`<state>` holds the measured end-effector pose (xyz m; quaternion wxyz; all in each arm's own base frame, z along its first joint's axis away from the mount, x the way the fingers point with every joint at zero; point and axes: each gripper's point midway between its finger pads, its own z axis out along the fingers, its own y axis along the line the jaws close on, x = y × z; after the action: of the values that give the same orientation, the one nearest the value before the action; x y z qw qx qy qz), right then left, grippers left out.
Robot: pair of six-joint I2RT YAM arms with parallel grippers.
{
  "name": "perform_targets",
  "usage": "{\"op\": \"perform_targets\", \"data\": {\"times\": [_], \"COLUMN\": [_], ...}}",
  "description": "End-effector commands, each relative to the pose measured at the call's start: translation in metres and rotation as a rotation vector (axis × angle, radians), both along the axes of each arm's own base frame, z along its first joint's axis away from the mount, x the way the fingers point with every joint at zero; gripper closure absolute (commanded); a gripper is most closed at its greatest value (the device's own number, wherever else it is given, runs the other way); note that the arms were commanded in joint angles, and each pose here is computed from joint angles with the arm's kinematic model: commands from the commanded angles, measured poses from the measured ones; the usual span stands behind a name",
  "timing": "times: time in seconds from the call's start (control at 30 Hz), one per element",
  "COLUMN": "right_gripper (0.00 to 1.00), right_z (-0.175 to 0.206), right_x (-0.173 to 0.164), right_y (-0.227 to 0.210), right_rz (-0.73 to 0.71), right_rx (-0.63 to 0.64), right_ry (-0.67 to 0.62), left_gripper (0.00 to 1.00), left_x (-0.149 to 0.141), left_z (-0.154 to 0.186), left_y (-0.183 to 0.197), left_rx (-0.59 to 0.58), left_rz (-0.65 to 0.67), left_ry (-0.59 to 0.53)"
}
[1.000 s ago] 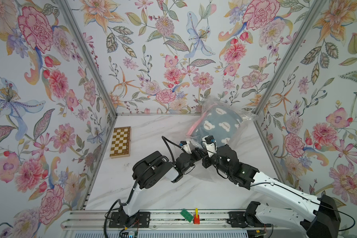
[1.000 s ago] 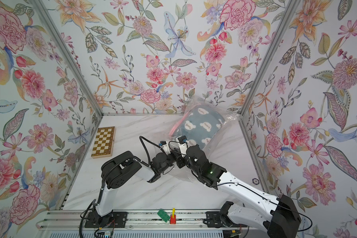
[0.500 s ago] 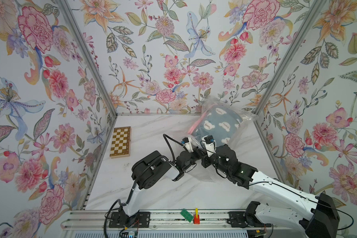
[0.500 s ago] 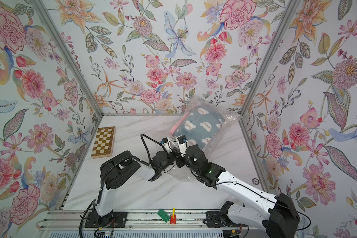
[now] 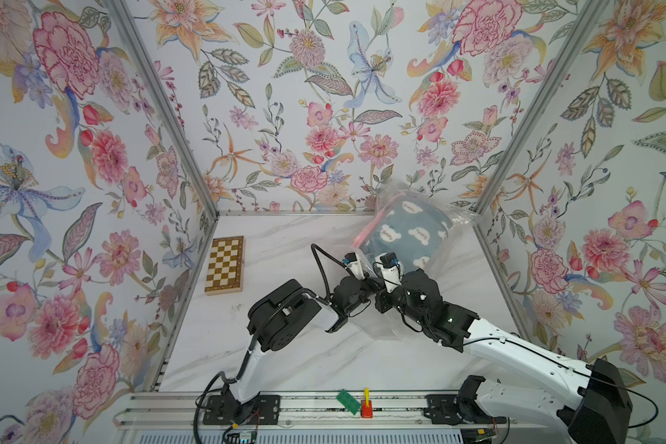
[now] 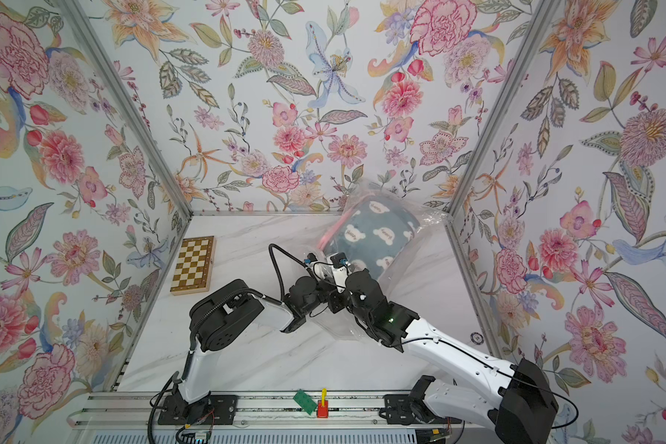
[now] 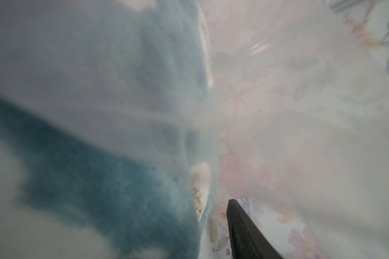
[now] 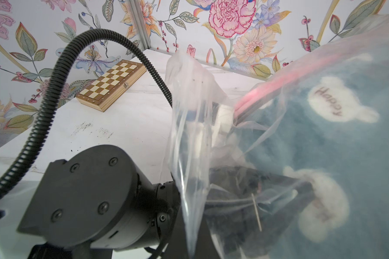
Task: Take the blanket out of the vacuum bag
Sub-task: Take out the blanket from the vacuum bag.
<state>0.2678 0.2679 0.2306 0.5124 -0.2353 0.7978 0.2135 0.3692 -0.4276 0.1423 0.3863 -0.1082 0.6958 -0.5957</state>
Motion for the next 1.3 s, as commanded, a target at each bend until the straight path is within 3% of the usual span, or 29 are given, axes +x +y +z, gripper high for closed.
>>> {"op": "perform_targets", "data": {"times": [0.0, 0.1, 0.17, 0.43, 1.0, 1.27], "right_gripper": [1.0, 1.0, 1.0, 1.0, 1.0, 1.0], "right_z": [0.01, 0.013, 0.014, 0.014, 0.02, 0.017], "right_x": [-0.001, -0.003, -0.004, 0.009, 0.022, 0.027], "right_y": [-0.002, -0.005, -0.006, -0.024, -0.056, -0.072], "right_rz": [0.001, 0.001, 0.0, -0.056, -0.138, -0.19], "right_rx": [0.026, 0.038, 0.041, 0.068, 0.055, 0.043], "right_ry": [-0.013, -0.017, -0.018, 0.021, -0.013, -0.001], "left_gripper": [0.46, 0.48, 0.55, 1.0, 1.0, 1.0], "left_x": [0.009, 0.014, 0.016, 0.018, -0.004, -0.015], "left_z": [-0.02, -0.02, -0.016, 0.007, 0.039, 0.046], "left_y": [-0.004, -0.008, -0.011, -0.017, 0.0, 0.0], "left_rx": [0.078, 0.083, 0.073, 0.089, 0.052, -0.034], "left_rz": [-0.015, -0.014, -0.02, -0.041, -0.022, -0.042], "left_ry": [0.024, 0.013, -0.002, -0.061, -0.1, -0.066]}}
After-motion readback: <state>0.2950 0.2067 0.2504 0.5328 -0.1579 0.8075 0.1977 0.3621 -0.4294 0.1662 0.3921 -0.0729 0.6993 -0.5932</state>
